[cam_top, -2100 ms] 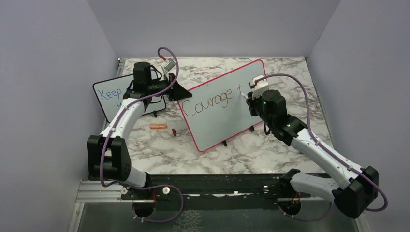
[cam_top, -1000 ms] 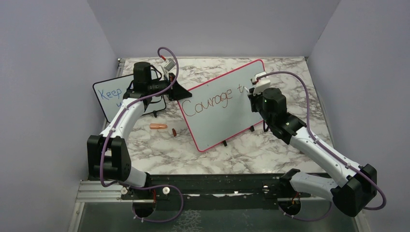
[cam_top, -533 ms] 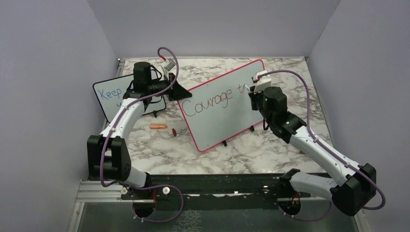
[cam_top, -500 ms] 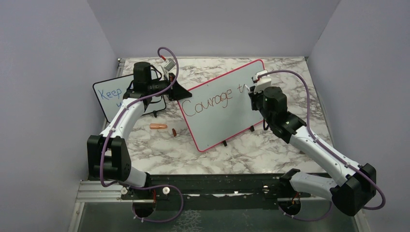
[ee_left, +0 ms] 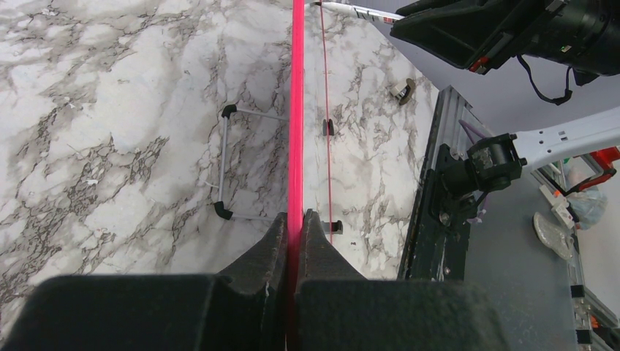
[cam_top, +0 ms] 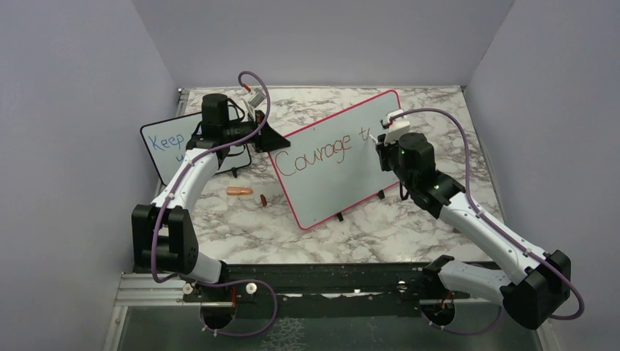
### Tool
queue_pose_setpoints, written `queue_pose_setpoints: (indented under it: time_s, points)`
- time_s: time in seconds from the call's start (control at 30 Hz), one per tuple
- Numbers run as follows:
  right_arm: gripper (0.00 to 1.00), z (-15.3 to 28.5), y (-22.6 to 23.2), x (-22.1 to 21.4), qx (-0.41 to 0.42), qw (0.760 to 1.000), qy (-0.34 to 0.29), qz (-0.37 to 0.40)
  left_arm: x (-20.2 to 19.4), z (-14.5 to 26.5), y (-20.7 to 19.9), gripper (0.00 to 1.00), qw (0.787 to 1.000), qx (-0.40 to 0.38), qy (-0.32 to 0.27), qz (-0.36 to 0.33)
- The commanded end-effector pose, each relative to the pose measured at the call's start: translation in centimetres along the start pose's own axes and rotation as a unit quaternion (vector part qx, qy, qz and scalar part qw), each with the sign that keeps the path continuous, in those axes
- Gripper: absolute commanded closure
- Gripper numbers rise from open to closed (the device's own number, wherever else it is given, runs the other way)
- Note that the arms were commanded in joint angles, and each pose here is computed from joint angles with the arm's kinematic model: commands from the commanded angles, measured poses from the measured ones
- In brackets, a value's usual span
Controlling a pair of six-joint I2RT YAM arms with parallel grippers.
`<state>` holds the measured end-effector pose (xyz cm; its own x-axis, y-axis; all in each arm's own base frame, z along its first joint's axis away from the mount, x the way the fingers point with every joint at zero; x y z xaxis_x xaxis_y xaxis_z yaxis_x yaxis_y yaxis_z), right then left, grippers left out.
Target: Write a sentence on the whiteboard
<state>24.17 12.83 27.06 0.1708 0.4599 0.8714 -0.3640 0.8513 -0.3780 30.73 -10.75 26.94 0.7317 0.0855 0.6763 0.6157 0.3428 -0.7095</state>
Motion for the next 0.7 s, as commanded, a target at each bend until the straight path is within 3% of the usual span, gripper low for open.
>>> queue_pose_setpoints:
  time_s: [0.0,0.67]
  points:
    - [0.99,0.36,0.36,-1.23,0.015,1.000,0.026,-0.001,-2.26,-0.85,2.06,1.00,0.999,0.034,0.033,0.020]
    - [0.99,0.13,-0.60,-1.19,-0.055,0.998,0.025,-0.008,-2.23,-0.82,1.94,1.00,0.999,0.031,0.033,0.018]
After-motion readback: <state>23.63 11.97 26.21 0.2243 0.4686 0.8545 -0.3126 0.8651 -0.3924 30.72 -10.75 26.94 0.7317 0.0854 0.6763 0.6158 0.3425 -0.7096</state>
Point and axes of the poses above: each gripper's point midway between its finger pads, its own z axis back along the fingers, its own y axis along the line the jaws close on, x = y × z, the point moved 10 cm from there along z, back along the fingers, and after that the axes turned 15 degrees about z, right-handed, at the moved point
